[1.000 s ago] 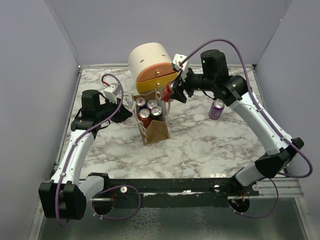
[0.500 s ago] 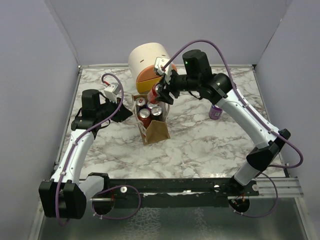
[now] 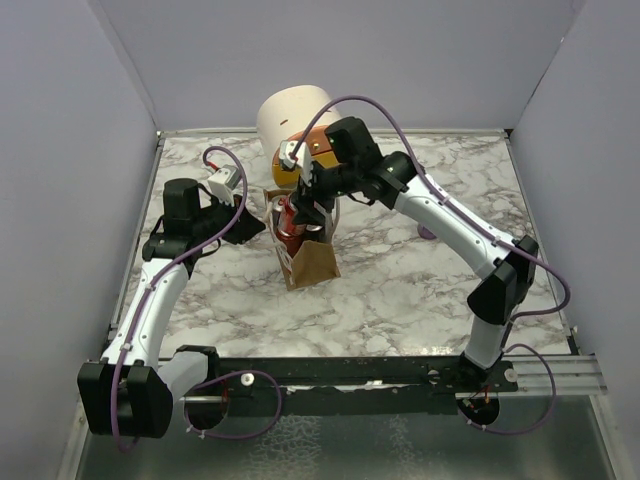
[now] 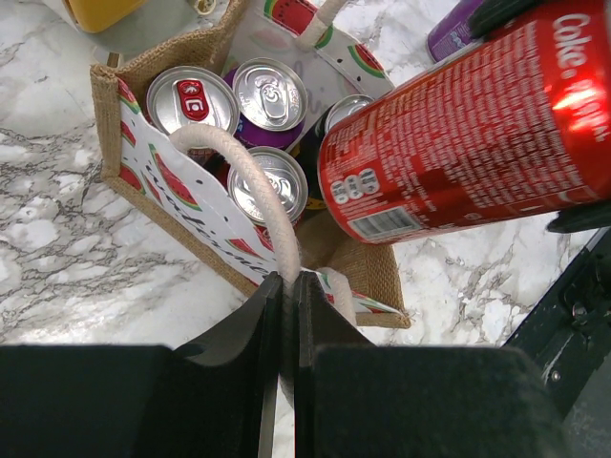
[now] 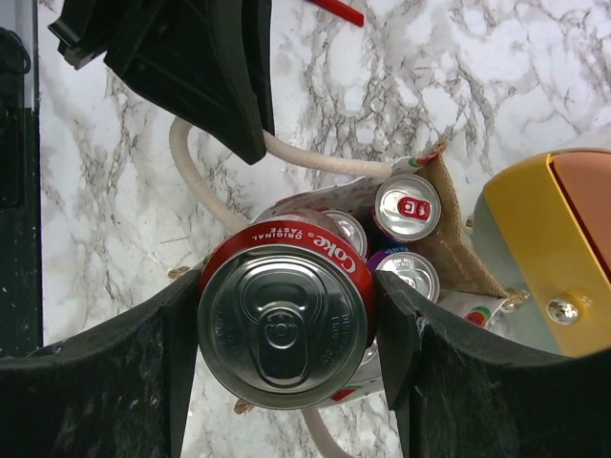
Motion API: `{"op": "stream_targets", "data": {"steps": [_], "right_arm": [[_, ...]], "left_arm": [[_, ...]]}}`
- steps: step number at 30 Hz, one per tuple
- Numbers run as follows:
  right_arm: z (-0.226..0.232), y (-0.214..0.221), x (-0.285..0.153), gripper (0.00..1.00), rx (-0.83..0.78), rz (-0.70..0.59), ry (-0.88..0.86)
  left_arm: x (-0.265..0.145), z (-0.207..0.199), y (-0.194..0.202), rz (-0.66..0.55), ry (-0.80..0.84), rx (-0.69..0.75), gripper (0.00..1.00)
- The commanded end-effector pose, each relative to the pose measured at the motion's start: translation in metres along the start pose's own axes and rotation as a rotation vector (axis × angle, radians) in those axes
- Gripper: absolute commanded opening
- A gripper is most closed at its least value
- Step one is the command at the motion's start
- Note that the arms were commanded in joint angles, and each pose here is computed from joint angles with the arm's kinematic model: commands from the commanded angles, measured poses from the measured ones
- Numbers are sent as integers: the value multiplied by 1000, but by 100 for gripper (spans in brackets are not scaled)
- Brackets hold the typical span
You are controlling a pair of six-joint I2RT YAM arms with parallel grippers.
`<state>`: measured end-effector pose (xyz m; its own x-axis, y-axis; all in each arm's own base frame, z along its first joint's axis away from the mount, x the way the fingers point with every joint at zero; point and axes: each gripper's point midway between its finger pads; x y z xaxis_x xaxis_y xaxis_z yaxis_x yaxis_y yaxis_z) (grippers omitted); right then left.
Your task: Place the beverage into the canvas bag
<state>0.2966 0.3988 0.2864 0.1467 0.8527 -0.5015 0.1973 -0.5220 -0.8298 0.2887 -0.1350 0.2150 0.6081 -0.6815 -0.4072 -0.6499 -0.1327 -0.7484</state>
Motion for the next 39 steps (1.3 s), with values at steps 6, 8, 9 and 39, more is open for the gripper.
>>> {"op": "stream_targets", "data": {"steps": [6,8,9,39], "right_arm": [[2,-10,21,1,9,-90,-60],[3,-3,26,1,19,-77,-68],[3,-1,28,1,22,-72,-72],[55,60,13,1,75,118,-200]], "left_arm": [[-3,-14,-9,-27,50,35,0],[-3,-14,-8,-28,50,35,0],[-3,-15,-9,-29,53,37,0],[-5,-16,-11,-35,48,42,0]]}}
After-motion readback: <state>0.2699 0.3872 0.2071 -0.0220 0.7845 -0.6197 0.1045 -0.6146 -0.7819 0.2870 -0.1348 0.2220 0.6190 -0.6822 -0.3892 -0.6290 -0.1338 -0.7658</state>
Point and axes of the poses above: each gripper's point midway between its finger pads, its own x axis out along the fingers, its own z axis along the line the jaws close on, y = z × x, and after that the axes turned 8 degrees about -x, right-handed
